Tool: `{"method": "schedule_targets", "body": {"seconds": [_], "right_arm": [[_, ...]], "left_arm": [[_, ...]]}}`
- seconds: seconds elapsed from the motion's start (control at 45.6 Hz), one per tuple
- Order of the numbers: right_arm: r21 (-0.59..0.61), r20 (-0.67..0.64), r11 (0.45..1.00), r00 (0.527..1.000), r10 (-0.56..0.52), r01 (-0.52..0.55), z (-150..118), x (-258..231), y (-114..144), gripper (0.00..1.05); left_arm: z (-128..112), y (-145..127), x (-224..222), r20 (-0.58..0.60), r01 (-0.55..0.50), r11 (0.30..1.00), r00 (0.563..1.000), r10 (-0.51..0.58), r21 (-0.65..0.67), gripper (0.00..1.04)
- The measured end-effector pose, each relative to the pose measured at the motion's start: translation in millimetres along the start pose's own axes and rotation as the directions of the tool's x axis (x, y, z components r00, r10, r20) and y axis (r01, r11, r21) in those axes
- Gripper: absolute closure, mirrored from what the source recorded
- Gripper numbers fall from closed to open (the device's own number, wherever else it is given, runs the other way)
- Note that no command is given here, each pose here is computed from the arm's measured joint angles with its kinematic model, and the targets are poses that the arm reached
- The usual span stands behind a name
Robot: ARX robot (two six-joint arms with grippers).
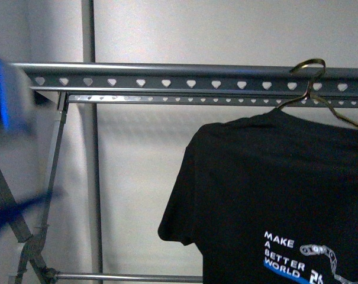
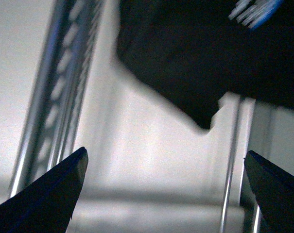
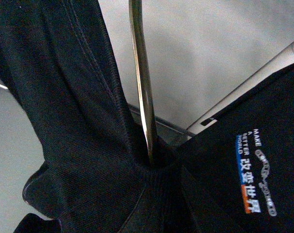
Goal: Hang clothes on hanger
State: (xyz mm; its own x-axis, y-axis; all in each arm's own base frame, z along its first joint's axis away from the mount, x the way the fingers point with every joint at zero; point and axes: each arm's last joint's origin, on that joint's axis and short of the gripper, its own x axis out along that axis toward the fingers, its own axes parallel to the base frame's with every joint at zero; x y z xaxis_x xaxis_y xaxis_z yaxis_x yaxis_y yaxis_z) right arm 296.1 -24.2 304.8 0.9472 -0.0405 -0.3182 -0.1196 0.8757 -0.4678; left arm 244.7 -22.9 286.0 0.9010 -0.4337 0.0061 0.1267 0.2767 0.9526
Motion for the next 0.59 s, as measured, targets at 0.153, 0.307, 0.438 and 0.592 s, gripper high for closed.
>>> {"method": "schedule_targets", "body": {"seconds": [0.153,0.307,0.438,0.592], "right_arm": [[-0.019,-0.031,0.998,0.998,-0.057,0.056,24,10,-15,1.01],[-0.038,-0.034,0.996,0.996,-0.084,0.083,59,18,-25,1.01],[-0.042,-0.129,0.993,0.985,-0.116,0.112,65,42,-32,1.01],[-0.076,-0.226,0.99,0.965,-0.133,0.119,55,61,-25,1.01]], "left_arm": [[17,52,-50,-0.306,-0.565,0.599,0.82,0.484,-0.567,0.07],[12,45,-46,-0.328,-0.484,0.283,0.828,0.456,-0.828,0.07],[3,48,-43,-0.064,-0.206,0.478,0.953,0.296,-0.854,0.07],[-25,49,-57,-0.193,-0.221,0.182,0.968,0.161,-0.958,0.07]]}}
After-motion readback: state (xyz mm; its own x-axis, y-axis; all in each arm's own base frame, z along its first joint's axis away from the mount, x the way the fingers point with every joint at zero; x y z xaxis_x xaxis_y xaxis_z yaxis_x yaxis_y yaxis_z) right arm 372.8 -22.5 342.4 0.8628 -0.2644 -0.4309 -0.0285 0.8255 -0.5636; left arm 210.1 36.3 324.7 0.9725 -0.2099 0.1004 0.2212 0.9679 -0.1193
